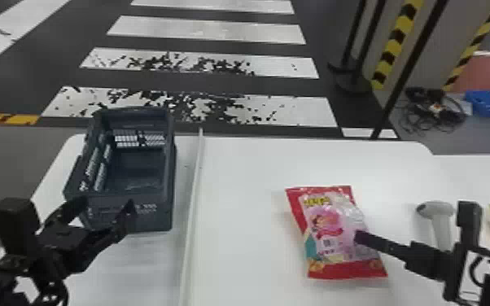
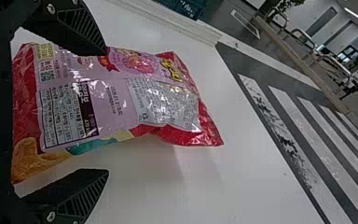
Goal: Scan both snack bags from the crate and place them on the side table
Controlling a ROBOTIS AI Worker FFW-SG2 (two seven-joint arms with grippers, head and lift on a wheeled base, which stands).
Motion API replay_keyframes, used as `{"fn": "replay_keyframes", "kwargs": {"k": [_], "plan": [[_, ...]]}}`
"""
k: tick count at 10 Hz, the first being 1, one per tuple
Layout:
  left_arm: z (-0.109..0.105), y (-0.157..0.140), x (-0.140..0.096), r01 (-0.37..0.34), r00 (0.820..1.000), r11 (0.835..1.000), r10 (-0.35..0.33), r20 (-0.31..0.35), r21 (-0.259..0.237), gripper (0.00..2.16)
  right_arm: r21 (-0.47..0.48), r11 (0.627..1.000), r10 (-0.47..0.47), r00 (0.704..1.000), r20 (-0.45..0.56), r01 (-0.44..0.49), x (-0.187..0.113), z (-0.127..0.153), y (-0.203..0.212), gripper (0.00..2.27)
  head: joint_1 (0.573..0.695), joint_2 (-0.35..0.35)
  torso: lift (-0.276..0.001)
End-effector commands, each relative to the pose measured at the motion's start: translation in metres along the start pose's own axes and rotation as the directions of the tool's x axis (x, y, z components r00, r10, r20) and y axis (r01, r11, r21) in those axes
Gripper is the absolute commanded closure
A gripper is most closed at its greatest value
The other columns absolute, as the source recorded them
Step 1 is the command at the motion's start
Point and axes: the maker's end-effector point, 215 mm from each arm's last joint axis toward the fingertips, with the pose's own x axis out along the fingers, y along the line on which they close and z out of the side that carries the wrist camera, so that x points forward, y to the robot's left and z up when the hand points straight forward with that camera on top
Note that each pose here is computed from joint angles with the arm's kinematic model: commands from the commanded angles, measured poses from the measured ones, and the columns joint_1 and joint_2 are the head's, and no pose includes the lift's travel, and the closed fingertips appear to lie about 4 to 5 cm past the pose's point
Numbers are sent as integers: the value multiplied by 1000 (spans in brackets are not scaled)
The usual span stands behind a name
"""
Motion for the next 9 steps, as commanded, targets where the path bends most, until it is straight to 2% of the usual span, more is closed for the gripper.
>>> {"fn": "replay_keyframes", "kwargs": {"k": [1, 3, 4, 5, 6, 8, 9], "plan": [[-1, 0, 0, 1, 1000, 1000, -1, -2, -1, 87, -17, 1000, 12, 999, -31, -13, -2, -6, 1, 157, 695, -53, -95], [-1, -1, 1, 3, 1000, 1000, -3, -2, -3, 87, -54, 998, 30, 994, -104, -36, 4, -20, 3, 208, 695, -47, -95], [-1, -2, 1, 6, 1000, 1000, -6, 0, -11, 87, -87, 994, 50, 992, -117, -61, 9, -21, 6, 383, 695, -41, -95], [0, -1, 1, 5, 1000, 1000, -5, 0, -11, 87, -130, 989, 58, 991, -123, -74, 13, -21, 10, 883, 695, -35, -95], [1, -1, 1, 6, 1000, 1000, -6, 4, -11, 87, -147, 988, 35, 989, -146, -57, 17, -27, 7, 2263, 695, -29, -95], [0, 0, 1, 6, 1000, 1000, -6, 2, -10, 87, -160, 986, 27, 989, -145, -50, 14, -29, 3, 2260, 695, -26, -95], [0, -1, 1, 7, 1000, 1000, -7, 2, -12, 87, -155, 986, 45, 993, -112, -62, 7, -21, 3, 2263, 695, -27, -95]]}}
